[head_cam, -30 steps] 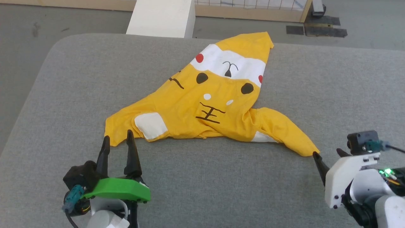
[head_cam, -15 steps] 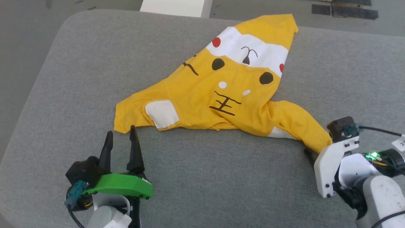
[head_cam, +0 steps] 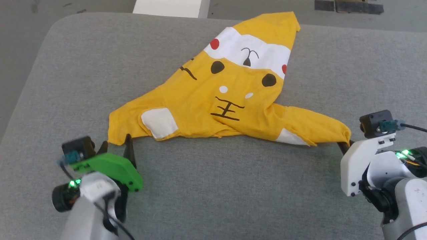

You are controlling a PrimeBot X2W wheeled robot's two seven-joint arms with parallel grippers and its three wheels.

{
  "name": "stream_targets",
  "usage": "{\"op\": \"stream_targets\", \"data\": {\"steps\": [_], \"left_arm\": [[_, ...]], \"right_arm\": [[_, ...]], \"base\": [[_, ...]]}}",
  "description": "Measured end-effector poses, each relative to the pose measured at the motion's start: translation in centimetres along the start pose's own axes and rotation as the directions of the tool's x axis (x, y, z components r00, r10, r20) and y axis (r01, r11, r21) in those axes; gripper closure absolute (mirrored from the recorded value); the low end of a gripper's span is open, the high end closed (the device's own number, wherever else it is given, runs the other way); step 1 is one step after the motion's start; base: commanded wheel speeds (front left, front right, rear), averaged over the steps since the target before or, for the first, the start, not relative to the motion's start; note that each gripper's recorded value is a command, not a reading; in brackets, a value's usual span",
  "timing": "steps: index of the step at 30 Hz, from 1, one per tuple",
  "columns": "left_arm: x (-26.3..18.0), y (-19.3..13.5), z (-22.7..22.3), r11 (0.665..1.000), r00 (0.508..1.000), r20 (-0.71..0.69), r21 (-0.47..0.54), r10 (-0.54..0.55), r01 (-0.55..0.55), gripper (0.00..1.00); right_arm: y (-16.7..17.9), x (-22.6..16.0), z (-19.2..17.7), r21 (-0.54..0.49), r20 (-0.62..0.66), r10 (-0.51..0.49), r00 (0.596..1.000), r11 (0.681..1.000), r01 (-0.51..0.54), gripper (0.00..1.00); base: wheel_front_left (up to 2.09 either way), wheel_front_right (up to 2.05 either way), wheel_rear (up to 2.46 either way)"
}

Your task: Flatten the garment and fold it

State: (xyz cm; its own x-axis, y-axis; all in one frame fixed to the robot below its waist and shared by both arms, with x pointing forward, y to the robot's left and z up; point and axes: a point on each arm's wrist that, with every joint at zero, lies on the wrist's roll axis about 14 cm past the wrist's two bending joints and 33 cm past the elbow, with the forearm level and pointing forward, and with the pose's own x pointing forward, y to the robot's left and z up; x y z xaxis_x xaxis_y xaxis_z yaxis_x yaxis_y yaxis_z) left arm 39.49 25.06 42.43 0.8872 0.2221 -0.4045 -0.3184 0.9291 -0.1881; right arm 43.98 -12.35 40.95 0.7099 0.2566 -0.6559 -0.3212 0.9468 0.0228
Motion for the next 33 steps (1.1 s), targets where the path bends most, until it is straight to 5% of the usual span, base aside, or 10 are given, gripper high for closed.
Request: {"op": "stream_targets", "data": {"steps": [8,9,10,11,18,24,28,33], "left_arm": [[2.7,1.7,-2.8,0.997,0.955,-0.287,0.029,0.073,-0.067,0.00],[2.8,1.6,-3.3,0.997,0.946,-0.315,0.025,0.073,-0.068,0.23],[2.9,1.4,-3.5,0.998,0.942,-0.330,0.019,0.067,-0.065,0.84],[3.1,1.1,-3.7,0.998,0.938,-0.342,0.005,0.056,-0.058,1.00],[3.6,-1.1,-2.7,0.994,0.958,-0.282,-0.104,-0.051,0.023,1.00],[2.7,-4.9,5.1,0.936,0.977,0.022,-0.285,-0.211,0.209,1.00],[0.9,-6.6,12.7,0.896,0.930,0.239,-0.283,-0.280,0.343,1.00],[-2.4,-8.9,22.5,0.861,0.815,0.466,-0.189,-0.345,0.472,1.00]], "right_arm": [[-0.3,0.3,-0.8,0.018,-0.016,0.003,1.000,1.000,-0.003,1.00],[-0.3,0.4,-0.9,0.021,-0.019,0.004,1.000,1.000,-0.004,1.00],[-0.4,0.4,-1.1,0.025,-0.023,0.005,1.000,1.000,-0.004,1.00],[-0.4,0.5,-1.2,0.027,-0.027,0.004,1.000,1.000,-0.003,1.00],[-1.0,0.4,-1.1,0.047,-0.013,-0.007,1.000,0.999,0.008,1.00],[-1.0,-0.9,3.2,0.188,0.132,0.031,0.991,0.981,-0.056,1.00],[-1.6,-3.4,9.7,0.242,0.309,0.056,0.949,0.961,-0.136,1.00],[-2.8,-8.7,18.8,0.204,0.533,0.059,0.844,0.959,-0.196,1.00]], "base": [[0.00,0.00,0.00],[0.00,0.00,0.00],[0.00,0.00,0.00],[0.00,0.00,0.00],[0.00,0.00,0.00],[0.00,0.00,0.00],[0.00,0.00,0.00],[0.00,0.00,0.00]]}}
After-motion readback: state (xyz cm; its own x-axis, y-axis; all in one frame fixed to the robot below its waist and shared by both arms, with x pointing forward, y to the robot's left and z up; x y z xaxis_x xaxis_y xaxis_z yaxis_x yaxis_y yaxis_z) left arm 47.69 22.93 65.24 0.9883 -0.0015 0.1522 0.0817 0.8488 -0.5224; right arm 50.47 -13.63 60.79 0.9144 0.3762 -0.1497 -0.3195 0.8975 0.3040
